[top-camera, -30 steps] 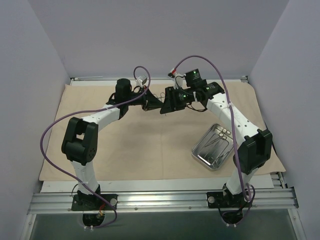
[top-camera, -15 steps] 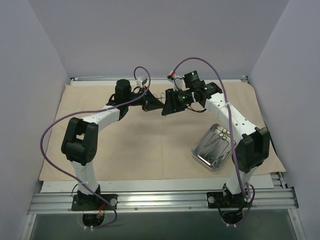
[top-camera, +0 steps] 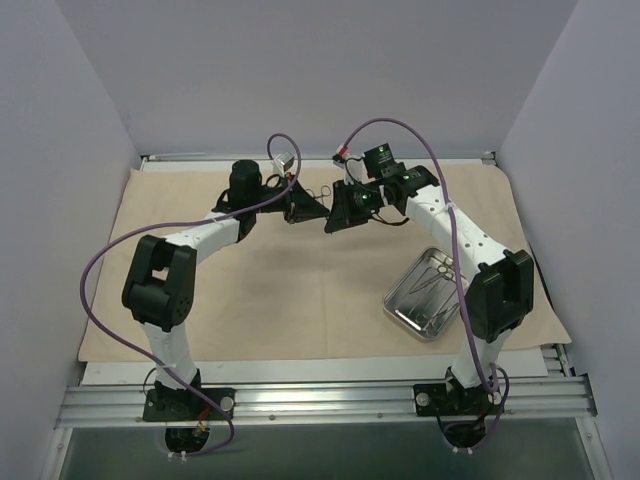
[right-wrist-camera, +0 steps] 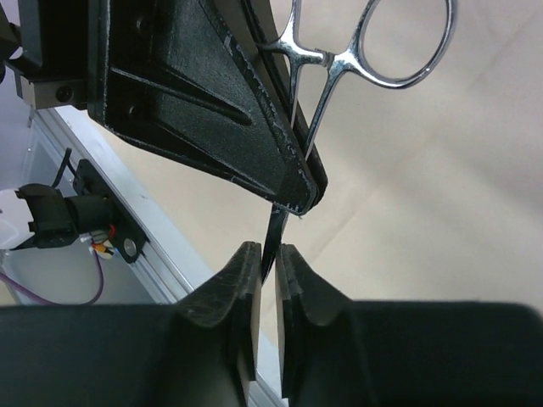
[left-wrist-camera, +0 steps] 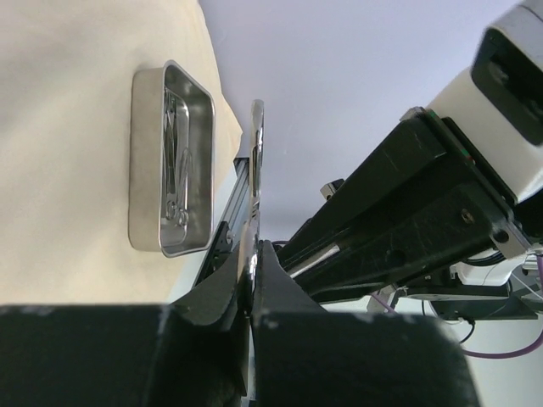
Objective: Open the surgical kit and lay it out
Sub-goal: Place the medical item in the surgical kit.
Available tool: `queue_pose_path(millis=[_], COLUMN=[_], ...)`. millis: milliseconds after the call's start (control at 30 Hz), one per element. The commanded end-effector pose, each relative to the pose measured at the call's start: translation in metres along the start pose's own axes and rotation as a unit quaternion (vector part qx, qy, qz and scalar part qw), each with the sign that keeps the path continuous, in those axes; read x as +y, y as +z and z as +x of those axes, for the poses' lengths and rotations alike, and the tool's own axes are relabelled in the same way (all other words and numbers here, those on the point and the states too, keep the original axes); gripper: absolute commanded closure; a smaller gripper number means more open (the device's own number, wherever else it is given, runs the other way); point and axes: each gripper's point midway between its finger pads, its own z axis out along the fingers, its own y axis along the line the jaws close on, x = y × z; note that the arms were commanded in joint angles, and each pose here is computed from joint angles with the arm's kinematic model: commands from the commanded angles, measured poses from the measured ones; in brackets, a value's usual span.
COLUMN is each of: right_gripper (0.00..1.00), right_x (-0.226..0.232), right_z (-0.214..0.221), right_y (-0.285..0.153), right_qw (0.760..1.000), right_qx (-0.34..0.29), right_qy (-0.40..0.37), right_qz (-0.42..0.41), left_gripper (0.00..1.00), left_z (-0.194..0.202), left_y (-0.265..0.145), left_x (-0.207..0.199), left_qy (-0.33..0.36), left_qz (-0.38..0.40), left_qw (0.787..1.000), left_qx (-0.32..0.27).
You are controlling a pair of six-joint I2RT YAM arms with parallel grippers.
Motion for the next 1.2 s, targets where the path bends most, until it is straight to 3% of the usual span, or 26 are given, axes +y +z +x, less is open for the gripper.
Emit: queue_pose_path(millis=[0,167,300,433,767,1000,1167], right_gripper=[1.0,1.0,1.0,1.0,1.0,1.0,1.0], right_x=[-0.01,-0.016,-0.019,-0.017,0.001,0.008,0.018], right_z=[-0.007,-0.006,0.003,0.012,0.033,0.026,0.008], right_y=[-0.003,-0.008,-0.014,-0.022,-0.02,-0.012,-0.005], right_qw=[1.0,0.999,0.998,0.997,0.997,0.999,1.0], right_qx=[-0.011,-0.007,0.006,0.011,0.039,0.029,-0.025], right_qy=[-0.009,-0.019,-0.03,-0.04,-0.065,-0.038,0.005], right_qz=[0.024,0.048,0.057,0.066,0.031,0.02,-0.001], left_gripper=[0.98,0.91,0.51,0.41,0.35,0.36,0.39], left_z=[0.005,0.009,0.002,-0.009,-0.005,-0.002,0.001], left_y=[-0.007,-0.007,-0.022,-0.047,-0.064,-0.062,-0.06], left_x=[-0.031,-0.028,-0.018,-0.006,-0.009,-0.011,-0.001], left_qy=[0.044,0.045,0.042,0.043,0.126,0.126,0.094], left_qz=[0.034,0.038,0.027,0.009,-0.027,-0.029,-0.041], left_qw=[0.998,0.998,0.999,0.999,0.992,0.991,0.994], left_qx=[0.009,0.021,0.012,-0.001,0.008,-0.022,-0.048])
